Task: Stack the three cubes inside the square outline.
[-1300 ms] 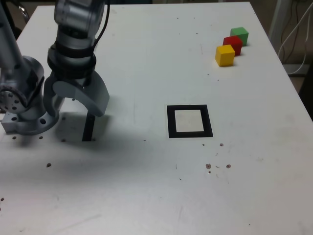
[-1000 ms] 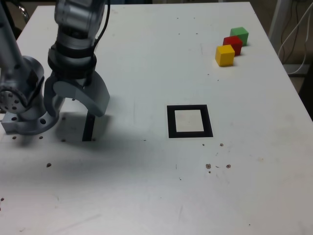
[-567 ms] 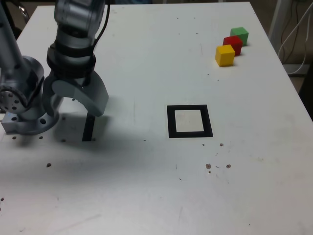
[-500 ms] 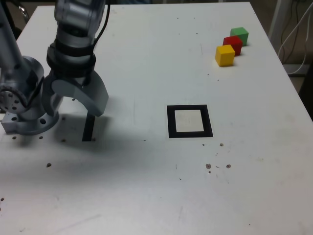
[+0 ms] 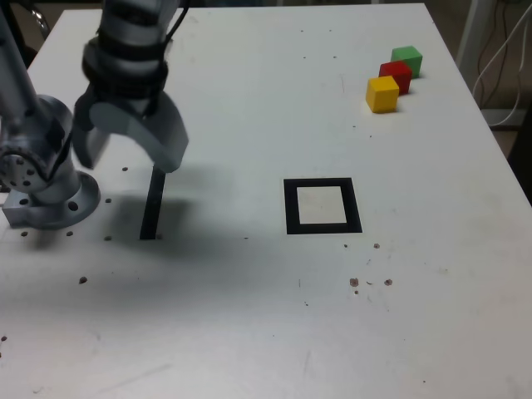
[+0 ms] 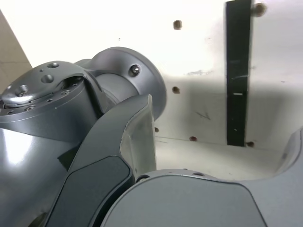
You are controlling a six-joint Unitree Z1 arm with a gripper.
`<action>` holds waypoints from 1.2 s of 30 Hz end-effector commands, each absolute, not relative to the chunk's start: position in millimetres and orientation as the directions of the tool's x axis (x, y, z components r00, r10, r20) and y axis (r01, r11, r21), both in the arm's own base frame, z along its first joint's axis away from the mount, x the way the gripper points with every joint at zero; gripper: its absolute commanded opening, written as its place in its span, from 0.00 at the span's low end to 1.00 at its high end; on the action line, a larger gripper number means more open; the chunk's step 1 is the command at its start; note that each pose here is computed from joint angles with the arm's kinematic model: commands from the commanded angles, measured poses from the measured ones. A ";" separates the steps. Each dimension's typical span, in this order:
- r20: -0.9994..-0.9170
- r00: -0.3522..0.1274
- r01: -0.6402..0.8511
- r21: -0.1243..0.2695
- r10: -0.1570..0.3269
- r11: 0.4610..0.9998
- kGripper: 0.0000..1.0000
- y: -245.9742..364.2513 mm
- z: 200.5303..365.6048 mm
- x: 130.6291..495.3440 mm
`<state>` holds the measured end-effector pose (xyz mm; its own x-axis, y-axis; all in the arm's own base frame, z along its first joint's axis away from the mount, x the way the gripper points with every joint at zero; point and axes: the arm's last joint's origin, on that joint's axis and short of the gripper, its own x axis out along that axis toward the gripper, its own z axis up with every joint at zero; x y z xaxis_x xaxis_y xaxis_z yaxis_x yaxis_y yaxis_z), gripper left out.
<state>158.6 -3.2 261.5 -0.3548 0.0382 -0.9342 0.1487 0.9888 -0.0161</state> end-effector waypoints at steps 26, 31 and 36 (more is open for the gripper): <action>-0.972 -0.137 0.419 0.118 0.192 0.900 0.96 91.2 366.2 292.0; -0.964 -0.133 0.478 0.141 0.230 0.867 0.97 111.1 364.4 316.7; -0.961 -0.112 0.514 0.162 0.254 0.842 0.97 134.2 363.2 341.6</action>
